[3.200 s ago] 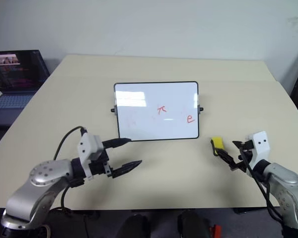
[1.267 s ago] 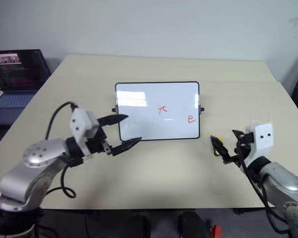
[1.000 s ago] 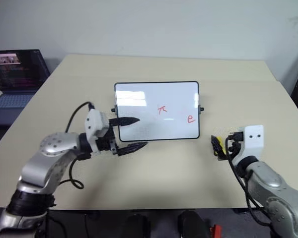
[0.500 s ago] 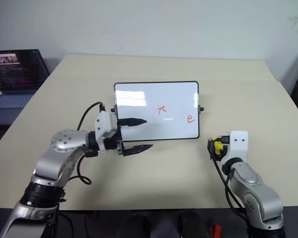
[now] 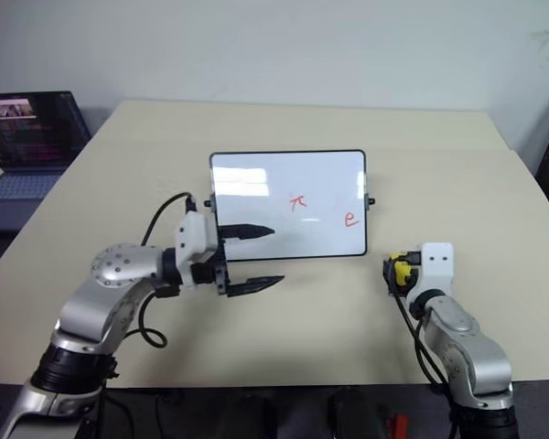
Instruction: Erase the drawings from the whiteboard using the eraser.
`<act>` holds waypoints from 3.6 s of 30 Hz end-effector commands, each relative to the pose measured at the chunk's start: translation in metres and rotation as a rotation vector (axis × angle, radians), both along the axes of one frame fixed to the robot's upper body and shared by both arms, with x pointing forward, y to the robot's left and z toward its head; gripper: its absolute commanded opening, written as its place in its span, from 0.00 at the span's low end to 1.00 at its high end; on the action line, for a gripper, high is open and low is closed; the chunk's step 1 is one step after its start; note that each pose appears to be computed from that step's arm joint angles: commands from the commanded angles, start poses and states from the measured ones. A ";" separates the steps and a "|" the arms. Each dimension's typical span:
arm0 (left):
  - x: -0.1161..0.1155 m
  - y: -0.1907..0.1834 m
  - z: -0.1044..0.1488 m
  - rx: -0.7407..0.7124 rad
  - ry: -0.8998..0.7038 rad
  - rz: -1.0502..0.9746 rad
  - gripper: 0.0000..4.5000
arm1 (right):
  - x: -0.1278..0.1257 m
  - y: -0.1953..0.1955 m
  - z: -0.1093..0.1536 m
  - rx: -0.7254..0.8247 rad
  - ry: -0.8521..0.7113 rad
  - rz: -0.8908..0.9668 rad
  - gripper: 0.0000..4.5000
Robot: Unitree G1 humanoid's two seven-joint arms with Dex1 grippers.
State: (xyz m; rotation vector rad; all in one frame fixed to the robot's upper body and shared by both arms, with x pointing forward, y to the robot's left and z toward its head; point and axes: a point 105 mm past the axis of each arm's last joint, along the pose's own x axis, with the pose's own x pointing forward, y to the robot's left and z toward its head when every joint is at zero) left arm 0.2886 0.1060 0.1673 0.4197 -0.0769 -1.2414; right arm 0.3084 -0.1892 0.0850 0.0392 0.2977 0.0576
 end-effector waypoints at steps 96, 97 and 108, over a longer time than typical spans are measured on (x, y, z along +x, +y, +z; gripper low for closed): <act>0.012 0.097 0.023 0.071 -0.052 0.579 1.00 | 0.123 0.258 0.131 -0.673 -0.525 0.880 0.27; 0.012 0.097 0.023 0.071 -0.052 0.579 1.00 | 0.121 0.260 0.124 -0.682 -0.502 0.909 0.27; 0.009 0.097 0.023 0.073 -0.049 0.585 1.00 | 0.113 0.269 0.121 -0.726 -0.535 0.973 0.27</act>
